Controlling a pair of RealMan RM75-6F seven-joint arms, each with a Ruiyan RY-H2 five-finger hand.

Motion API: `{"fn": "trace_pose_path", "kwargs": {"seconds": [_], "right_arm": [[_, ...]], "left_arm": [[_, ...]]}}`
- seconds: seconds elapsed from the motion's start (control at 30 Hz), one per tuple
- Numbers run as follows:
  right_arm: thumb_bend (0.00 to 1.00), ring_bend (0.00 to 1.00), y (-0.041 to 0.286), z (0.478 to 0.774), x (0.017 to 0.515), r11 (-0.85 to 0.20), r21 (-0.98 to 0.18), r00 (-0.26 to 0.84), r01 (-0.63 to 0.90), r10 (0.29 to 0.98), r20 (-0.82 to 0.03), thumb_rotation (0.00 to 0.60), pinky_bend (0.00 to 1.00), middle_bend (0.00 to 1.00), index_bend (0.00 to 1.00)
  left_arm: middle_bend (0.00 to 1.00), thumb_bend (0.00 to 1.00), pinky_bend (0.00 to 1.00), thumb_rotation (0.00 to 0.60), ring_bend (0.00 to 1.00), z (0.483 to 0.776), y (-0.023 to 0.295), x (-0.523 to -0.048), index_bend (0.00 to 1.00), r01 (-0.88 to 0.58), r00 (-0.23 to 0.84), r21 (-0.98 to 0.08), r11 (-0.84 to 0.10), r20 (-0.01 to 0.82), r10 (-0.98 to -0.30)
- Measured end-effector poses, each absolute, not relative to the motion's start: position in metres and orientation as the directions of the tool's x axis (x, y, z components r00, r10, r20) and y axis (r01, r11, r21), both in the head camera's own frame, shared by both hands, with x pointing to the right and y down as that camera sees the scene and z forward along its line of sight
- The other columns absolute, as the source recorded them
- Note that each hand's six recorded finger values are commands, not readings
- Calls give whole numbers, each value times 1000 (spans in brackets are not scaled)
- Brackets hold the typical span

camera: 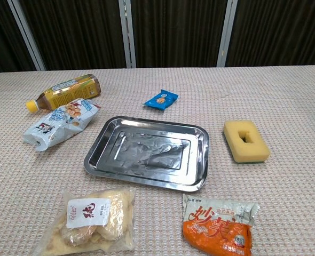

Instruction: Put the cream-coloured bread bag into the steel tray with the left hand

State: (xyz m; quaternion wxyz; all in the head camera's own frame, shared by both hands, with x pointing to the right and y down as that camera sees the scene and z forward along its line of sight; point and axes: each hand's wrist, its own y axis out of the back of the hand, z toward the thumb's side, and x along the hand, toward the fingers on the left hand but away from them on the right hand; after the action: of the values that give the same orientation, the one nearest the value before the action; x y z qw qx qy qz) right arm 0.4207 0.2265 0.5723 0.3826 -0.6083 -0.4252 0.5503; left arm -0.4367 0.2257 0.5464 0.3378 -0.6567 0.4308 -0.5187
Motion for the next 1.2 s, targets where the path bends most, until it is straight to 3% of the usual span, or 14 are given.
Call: {"fn": "trace_pose_path", "kwargs": {"seconds": [0.37, 0.5, 0.63, 0.87, 1.2], "right_arm": [[0, 0, 227, 572, 420, -344, -934, 35, 97, 939, -342, 600, 0, 0, 11], [0, 0, 228, 570, 420, -340, -935, 35, 98, 940, -338, 600, 0, 0, 11], [0, 0, 228, 569, 420, -338, -936, 36, 97, 941, -336, 600, 0, 0, 11], [0, 0, 230, 567, 422, -335, -937, 29, 96, 942, -333, 600, 0, 0, 11], [0, 0, 231, 564, 422, -327, -940, 25, 92, 945, -326, 600, 0, 0, 11]], "left_arm": [[0, 186, 0, 600, 0, 552, 229, -420, 220, -195, 175, -875, -444, 414, -893], [0, 84, 0, 600, 0, 560, 230, -398, 217, -163, 277, -856, -491, 438, -855], [0, 8, 0, 600, 0, 570, 232, -372, 203, -110, 398, -832, -544, 464, -791], [0, 0, 0, 600, 0, 590, 240, -323, 143, 10, 584, -786, -618, 507, -634], [0, 0, 0, 600, 0, 622, 255, -259, 127, 127, 704, -733, -668, 541, -459]]}}
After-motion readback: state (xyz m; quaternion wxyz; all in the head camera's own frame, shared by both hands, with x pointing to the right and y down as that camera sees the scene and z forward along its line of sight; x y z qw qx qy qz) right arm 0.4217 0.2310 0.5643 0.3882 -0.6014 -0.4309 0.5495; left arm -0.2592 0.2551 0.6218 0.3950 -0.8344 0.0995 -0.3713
